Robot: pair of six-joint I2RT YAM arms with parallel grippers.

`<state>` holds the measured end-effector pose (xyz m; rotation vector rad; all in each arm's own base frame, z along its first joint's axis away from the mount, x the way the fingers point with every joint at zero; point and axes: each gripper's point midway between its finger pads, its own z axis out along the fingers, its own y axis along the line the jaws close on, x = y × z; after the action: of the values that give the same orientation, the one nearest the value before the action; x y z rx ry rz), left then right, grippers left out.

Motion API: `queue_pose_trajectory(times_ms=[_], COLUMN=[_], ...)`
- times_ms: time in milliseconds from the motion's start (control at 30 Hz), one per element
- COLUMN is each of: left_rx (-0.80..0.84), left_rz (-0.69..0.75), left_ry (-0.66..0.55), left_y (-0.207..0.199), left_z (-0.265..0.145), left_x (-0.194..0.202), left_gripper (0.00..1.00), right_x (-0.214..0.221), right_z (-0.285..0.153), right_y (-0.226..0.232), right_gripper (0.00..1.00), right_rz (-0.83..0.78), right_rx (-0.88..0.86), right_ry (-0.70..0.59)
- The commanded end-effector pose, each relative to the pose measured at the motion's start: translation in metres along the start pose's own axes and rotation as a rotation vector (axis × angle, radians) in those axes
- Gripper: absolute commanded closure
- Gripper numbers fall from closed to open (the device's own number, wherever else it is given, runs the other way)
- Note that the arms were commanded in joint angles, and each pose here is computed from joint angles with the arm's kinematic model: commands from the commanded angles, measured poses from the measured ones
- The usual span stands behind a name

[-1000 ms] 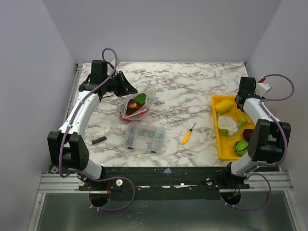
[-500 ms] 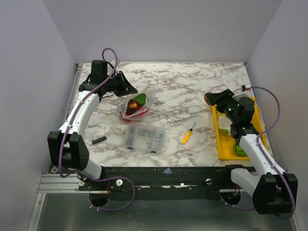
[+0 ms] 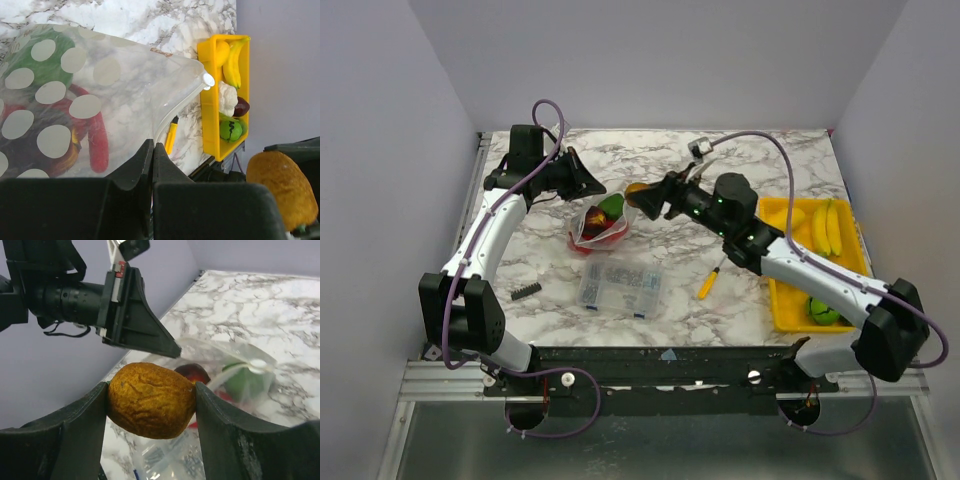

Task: Place the food in the zip-top bag and seal the zipper
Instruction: Place the fake fruit in the zipper food storage bag.

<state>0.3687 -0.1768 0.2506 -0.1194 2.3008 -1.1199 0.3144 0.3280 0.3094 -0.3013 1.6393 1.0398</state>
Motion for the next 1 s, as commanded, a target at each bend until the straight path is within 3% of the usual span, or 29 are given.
queue_pose_trajectory(times_ms=[0,167,467,667,833,967], left_rx=[0.043,0.043,0.052,0.051,0.052,0.054], left_rz=[0.015,0.02,0.017,0.015,0.02,0.019], left_ry=[-0.001,-0.004,0.002,0.003,-0.001,0.001], left_y=[-0.012,-0.013,-0.014,-0.013,-0.015,-0.015], left_z=[-0.004,-0.005,-0.005,-0.004,-0.006,-0.006], left_x=[0.0,-0.001,0.0,0.0,0.0,0.0], left_gripper=[1.0,1.0,1.0,1.0,1.0,1.0], right_x=[0.008,0.034,0.069,0.087,0.094,0.092], right_z=[0.038,0.059,0.066,0.082,0.087,0.087], right_y=[-0.003,0.009,0.015,0.003,-0.009,-0.014], right_gripper=[0.99,0.93,0.91,0.7,0.26,0.19], right_rz=[-0.114,-0.226,-0.24,-0.269,-0.271,-0.294], right_rx=[0.086,0.112,0.097,0.13,0.199,0.248], right_ry=[0.027,0.019,-0.04,-0.033,-0.027,0.002])
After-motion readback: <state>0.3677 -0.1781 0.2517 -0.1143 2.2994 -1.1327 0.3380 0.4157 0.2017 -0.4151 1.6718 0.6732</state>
